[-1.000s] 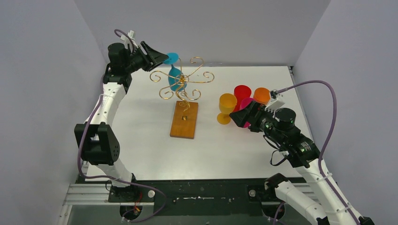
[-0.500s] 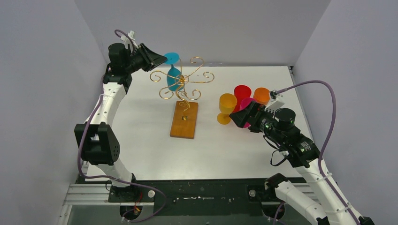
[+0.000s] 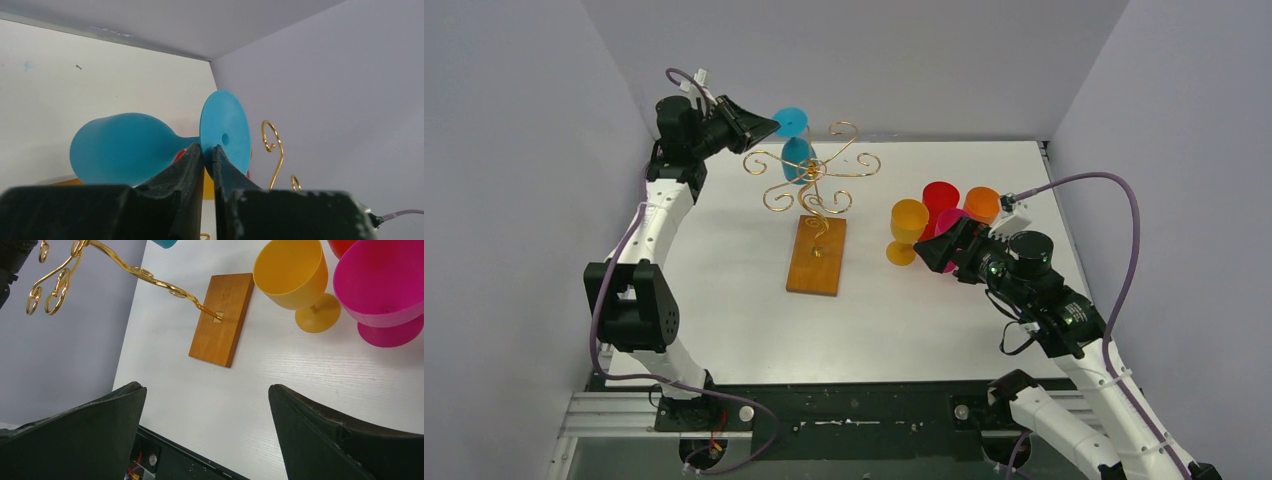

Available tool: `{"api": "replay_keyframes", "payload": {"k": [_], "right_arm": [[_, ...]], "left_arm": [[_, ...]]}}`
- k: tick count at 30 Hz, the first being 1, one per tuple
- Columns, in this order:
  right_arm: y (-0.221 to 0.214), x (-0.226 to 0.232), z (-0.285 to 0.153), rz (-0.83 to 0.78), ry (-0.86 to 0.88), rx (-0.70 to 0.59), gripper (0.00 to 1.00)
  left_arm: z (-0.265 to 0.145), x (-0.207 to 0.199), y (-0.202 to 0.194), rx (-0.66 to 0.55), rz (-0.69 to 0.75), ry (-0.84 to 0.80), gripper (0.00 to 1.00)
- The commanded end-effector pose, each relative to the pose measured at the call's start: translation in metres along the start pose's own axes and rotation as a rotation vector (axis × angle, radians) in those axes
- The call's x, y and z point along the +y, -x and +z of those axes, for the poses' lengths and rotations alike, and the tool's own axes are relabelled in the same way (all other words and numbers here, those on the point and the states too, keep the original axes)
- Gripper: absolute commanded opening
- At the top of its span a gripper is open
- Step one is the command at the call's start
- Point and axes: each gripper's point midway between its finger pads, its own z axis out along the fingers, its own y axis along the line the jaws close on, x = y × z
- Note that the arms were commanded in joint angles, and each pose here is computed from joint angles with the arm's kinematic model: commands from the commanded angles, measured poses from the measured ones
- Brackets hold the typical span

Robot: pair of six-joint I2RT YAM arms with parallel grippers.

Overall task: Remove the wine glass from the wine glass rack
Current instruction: Pick up the wine glass from the wine rack.

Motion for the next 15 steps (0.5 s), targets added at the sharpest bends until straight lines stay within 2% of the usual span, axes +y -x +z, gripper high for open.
{"api": "replay_keyframes", "payload": {"k": [1,4,15], "right_arm": [[0.014,0.01,-0.008,0.01,0.018,-0.046,1.0],[0.014,0.01,-0.009,0.013,0.018,-0.048,1.0],[0.013,0.008,-0.011,0.025,0.01,-0.051,1.0]], "left_arm": [[-0.001,-0.018,0.006,-0.032,-0.022,-0.093,0.06],[-0.002,-0.024,0.006,-0.037,-0.055,-0.127,0.0],[-0.013,-0.043,0.013,-0.089,-0.211,-0.227,0.0]]}}
